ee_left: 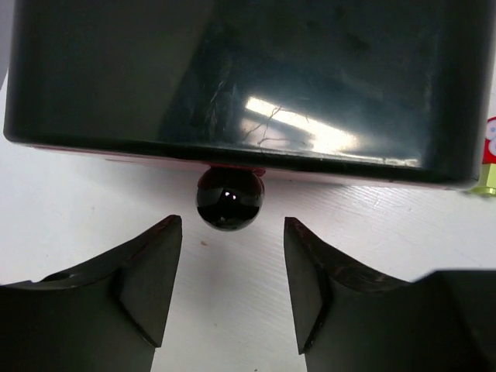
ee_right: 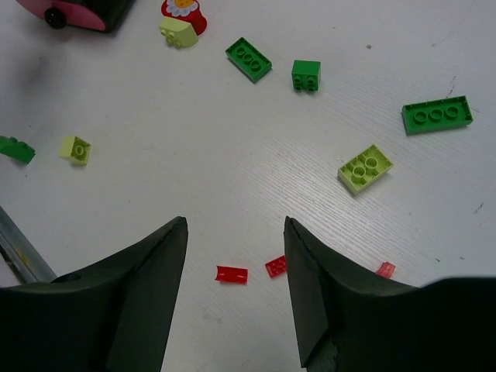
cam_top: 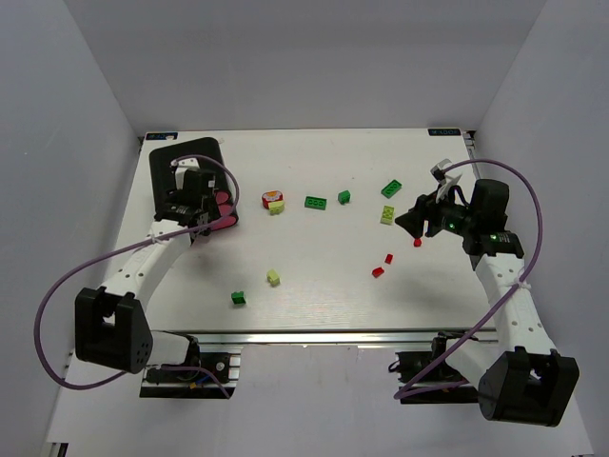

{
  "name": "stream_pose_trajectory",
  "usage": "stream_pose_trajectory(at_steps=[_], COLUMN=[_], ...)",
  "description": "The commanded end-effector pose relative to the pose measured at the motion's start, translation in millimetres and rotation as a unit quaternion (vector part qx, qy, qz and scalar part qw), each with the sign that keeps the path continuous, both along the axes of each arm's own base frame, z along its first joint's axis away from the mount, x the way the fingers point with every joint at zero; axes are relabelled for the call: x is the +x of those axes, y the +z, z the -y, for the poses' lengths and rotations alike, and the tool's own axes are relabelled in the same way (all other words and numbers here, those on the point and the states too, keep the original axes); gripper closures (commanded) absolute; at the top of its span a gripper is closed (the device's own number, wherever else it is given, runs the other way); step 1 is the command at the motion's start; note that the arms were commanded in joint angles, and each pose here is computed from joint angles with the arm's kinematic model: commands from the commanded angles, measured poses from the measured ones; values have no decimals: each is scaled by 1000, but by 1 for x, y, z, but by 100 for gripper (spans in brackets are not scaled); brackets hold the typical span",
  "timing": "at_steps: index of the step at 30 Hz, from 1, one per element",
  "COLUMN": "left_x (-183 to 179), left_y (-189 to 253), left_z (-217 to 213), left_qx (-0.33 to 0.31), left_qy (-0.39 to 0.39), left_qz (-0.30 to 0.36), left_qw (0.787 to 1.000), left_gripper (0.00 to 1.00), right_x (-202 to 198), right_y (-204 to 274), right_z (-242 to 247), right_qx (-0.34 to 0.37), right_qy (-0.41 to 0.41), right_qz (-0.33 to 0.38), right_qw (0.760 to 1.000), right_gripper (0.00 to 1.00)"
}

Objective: Sort the legos into containers by color

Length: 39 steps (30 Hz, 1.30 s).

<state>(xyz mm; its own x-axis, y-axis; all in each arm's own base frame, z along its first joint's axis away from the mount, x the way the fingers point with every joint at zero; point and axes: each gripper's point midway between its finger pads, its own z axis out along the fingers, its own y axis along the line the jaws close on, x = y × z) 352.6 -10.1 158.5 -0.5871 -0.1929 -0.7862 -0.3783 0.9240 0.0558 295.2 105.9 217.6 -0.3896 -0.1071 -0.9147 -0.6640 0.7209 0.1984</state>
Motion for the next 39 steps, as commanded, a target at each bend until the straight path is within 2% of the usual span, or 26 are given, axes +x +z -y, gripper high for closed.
stream_pose_trajectory(at_steps=[1,13,14,18,22,28,37,39], left_x=[14,29,30,28,19,-13,-59,-63], left_y=[24,19,18,19,20,33,9,8], left_z=[-6,-7,-7,-5,0,18,28,30], left_qx=[13,28,28,20,2,-58,-111,-118], left_qy=[11,1,1,-4,-12,-44,-60,-63], left_qz=[36,42,42,46,47,75,38,37], left_qw=[999,999,999,999,999,994,991,990], left_gripper=[36,42,45,68,80,82,82,78], right_x=[5,5,5,6,6,6,6,6], right_y=[15,15,14,13,12,11,10,10], right_z=[-2,-1,-1,-1,-1,-1,-3,-3], right_qx=[3,6,6,6,6,7,9,9], right_qy=[-1,-5,-5,-6,-6,-5,-2,-1], right_qz=[24,25,25,25,25,23,22,22], right_qw=[1000,1000,1000,1000,1000,1000,1000,1000], right_gripper=[42,45,45,46,46,47,47,47])
